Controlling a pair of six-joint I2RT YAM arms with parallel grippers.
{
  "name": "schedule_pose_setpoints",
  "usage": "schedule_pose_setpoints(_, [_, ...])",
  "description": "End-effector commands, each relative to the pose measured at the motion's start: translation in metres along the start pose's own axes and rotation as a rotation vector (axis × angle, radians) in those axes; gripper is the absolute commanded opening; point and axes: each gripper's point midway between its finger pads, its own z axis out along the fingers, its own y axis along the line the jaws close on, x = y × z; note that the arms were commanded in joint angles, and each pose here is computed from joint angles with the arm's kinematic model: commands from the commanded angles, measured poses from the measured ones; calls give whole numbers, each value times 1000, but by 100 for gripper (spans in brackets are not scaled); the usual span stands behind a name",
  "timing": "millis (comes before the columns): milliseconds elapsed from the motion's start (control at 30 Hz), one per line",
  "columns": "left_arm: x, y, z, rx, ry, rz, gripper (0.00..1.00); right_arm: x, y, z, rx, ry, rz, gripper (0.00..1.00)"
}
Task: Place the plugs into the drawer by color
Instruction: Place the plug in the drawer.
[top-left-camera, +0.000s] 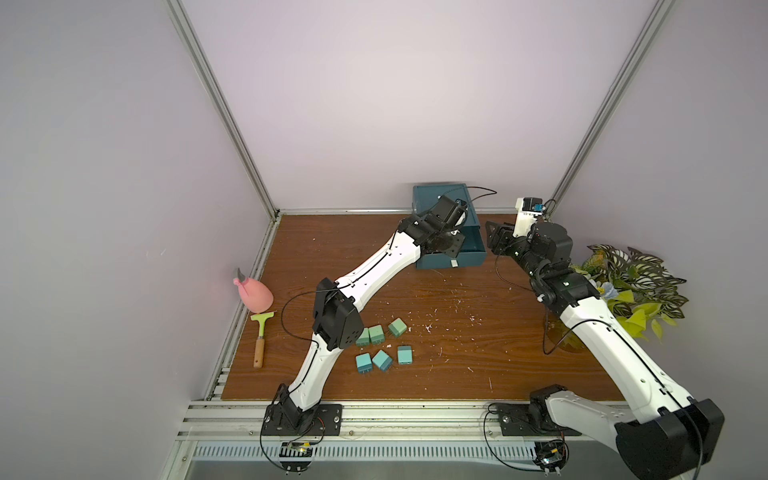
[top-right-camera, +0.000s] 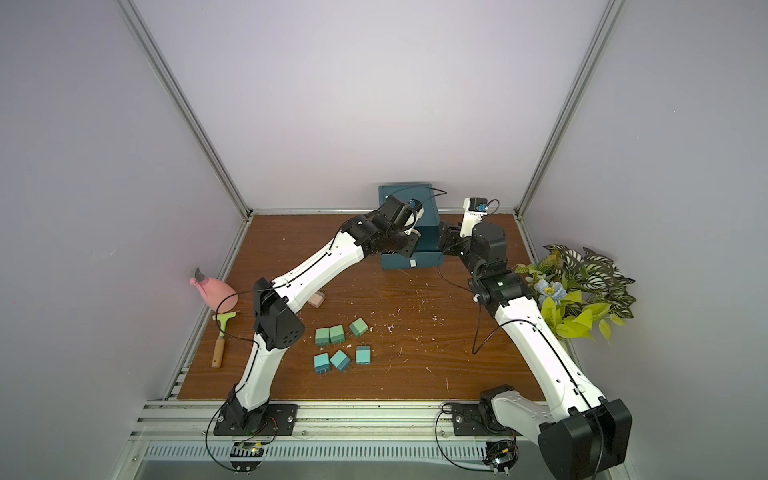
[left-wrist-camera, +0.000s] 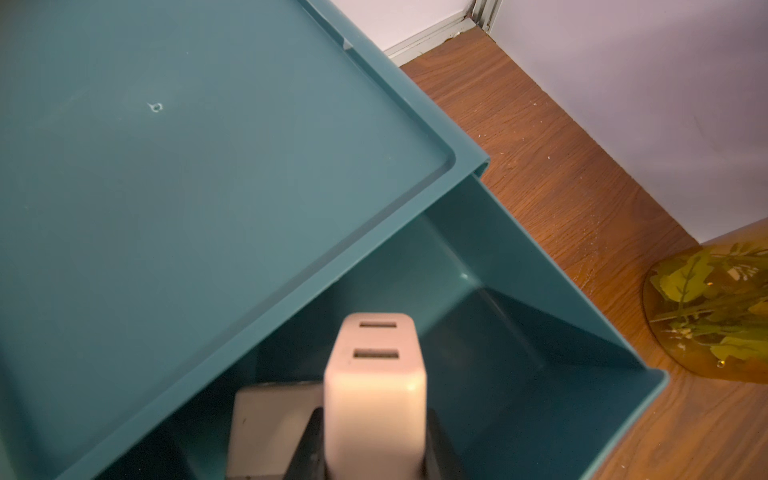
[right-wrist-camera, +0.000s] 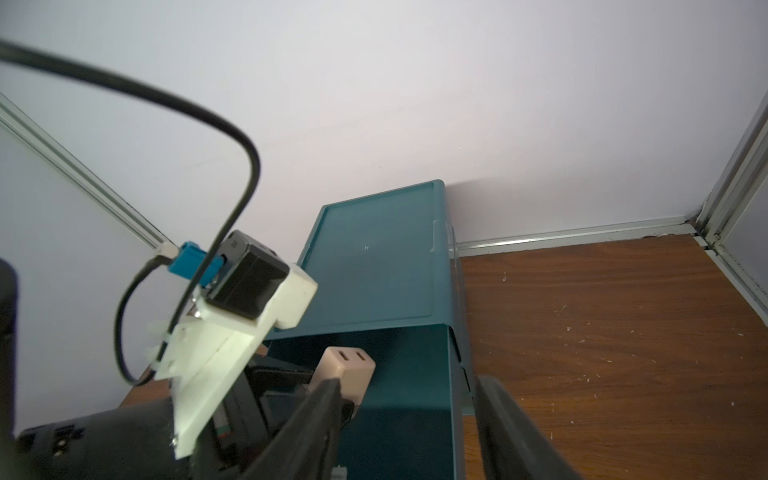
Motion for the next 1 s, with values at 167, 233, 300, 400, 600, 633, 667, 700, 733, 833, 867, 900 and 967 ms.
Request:
schedule_pose_setpoints(167, [-5,-8,-7,14,-15,19,35,-3,1,1,-15,-21,13,57])
schedule_pose_setpoints(233, [-8,-8,-12,16,-24,16,36,0,1,2,-15,-12,14,57])
schedule_pose_setpoints(300, [-12,-9,-19,18,-37,15,36,3,0,3,-15,-5,15,57])
schedule_pose_setpoints(400, [-20,-5,-38,2,-68,8,36,7,-1,4,-9,4,13,57])
schedule_pose_setpoints(600, [-18,34,-91,-166,-114,-18,38,11,-7,3,11,-2,6,57])
schedule_pose_setpoints(633, [-15,43,-99,-192,-115,-30,38,12,-9,3,20,-2,3,57])
schedule_pose_setpoints(667, [-10,53,-106,-219,-112,-44,38,13,-12,3,34,-1,2,57])
schedule_pose_setpoints(700, [-3,66,-112,-245,-106,-67,38,16,-15,3,49,-1,0,57])
schedule_pose_setpoints(733, [4,77,-117,-270,-97,-91,38,19,-18,3,61,1,-2,57])
schedule_pose_setpoints(833, [33,112,-126,-358,-55,-146,39,31,-28,-1,91,13,-6,57])
schedule_pose_setpoints(867, [44,121,-127,-391,-37,-145,39,36,-30,-3,96,19,-8,57])
schedule_pose_setpoints(900, [56,128,-128,-427,-14,-136,42,42,-33,-6,99,24,-12,57])
schedule_pose_setpoints(967, [83,141,-126,-491,44,-115,46,54,-37,-12,101,36,-18,57])
